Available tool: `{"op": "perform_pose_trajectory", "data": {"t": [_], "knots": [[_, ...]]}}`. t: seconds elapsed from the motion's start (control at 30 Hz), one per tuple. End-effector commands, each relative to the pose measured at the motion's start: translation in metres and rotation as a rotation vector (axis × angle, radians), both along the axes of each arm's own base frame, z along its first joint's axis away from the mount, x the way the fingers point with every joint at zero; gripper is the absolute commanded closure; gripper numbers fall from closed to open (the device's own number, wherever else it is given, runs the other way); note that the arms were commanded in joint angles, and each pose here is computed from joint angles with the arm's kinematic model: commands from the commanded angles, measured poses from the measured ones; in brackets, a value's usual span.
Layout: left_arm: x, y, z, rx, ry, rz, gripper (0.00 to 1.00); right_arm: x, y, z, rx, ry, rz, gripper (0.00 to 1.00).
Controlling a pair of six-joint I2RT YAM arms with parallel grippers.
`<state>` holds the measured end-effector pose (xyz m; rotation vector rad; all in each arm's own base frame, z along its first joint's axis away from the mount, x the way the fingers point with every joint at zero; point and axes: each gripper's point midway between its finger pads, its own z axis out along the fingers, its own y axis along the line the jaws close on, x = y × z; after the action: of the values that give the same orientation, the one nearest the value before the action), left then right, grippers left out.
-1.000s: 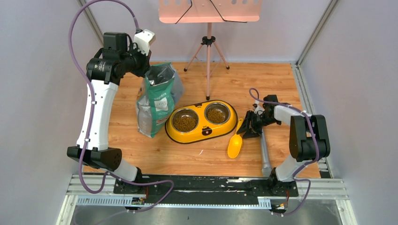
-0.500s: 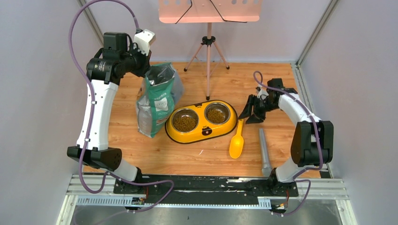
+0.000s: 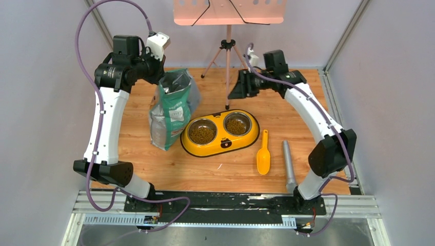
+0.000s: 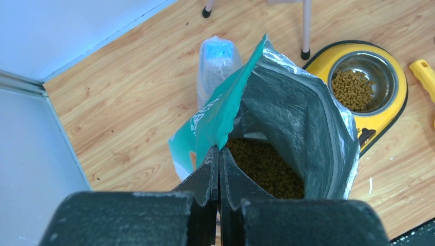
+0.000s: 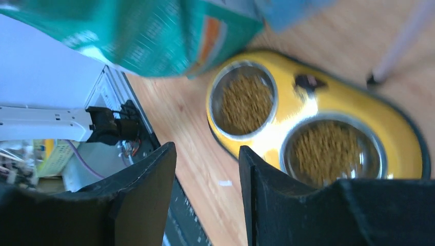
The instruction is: Serve the pet food
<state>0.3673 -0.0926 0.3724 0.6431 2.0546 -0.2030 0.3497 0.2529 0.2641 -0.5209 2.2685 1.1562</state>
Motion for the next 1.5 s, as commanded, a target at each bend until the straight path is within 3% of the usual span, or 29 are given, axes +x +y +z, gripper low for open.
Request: {"op": "perform_pose_trajectory", "data": {"t": [0.0,0.1,0.3,0.67,0.83,0.93,0.97,1.03,1.07,1.1,1.17,1.23,1.3,1.47], "knots": [[0.005,-0.013,0.035,-0.066,-0.126,-0.054,1.0,0.037,0.049,0.068,0.038,-0.333,0.048,0.5],[0.004,-0.018,0.034,-0.094,-0.113,-0.063,1.0,0.054,0.076,0.094,0.057,-0.413,0.042,0.48],[0.001,-0.025,0.032,-0.132,-0.092,-0.084,1.0,0.063,0.122,0.117,0.159,-0.42,0.033,0.41],[-0.004,-0.027,0.034,-0.142,-0.095,-0.097,1.0,0.064,0.172,0.09,0.11,-0.404,-0.014,0.38],[-0.011,-0.032,0.035,-0.163,-0.087,-0.128,1.0,0.07,0.178,0.086,0.106,-0.397,-0.047,0.51],[-0.018,-0.037,0.035,-0.189,-0.074,-0.151,1.0,0.079,0.181,0.085,0.081,-0.42,-0.104,0.68],[-0.022,-0.038,0.037,-0.196,-0.076,-0.159,0.97,0.081,0.183,0.085,0.073,-0.431,-0.125,0.77],[-0.026,-0.036,0.041,-0.193,-0.091,-0.151,0.74,0.089,0.182,0.084,0.049,-0.45,-0.177,0.92],[-0.028,-0.034,0.046,-0.188,-0.106,-0.146,0.57,0.092,0.181,0.085,0.042,-0.458,-0.198,0.98],[-0.035,-0.029,0.056,-0.179,-0.143,-0.13,0.5,0.093,0.18,0.085,0.037,-0.46,-0.212,1.0],[-0.051,-0.019,0.076,-0.152,-0.231,-0.103,0.24,0.093,0.181,0.086,0.04,-0.458,-0.22,1.0],[-0.072,-0.006,0.09,-0.119,-0.326,-0.074,0.14,0.094,0.181,0.087,0.04,-0.459,-0.231,1.0],[-0.094,0.003,0.091,-0.084,-0.392,-0.069,0.11,0.094,0.181,0.091,0.046,-0.461,-0.244,1.0],[-0.126,0.011,0.035,-0.012,-0.305,-0.097,0.11,0.094,0.183,0.104,0.068,-0.484,-0.26,1.0]]}}
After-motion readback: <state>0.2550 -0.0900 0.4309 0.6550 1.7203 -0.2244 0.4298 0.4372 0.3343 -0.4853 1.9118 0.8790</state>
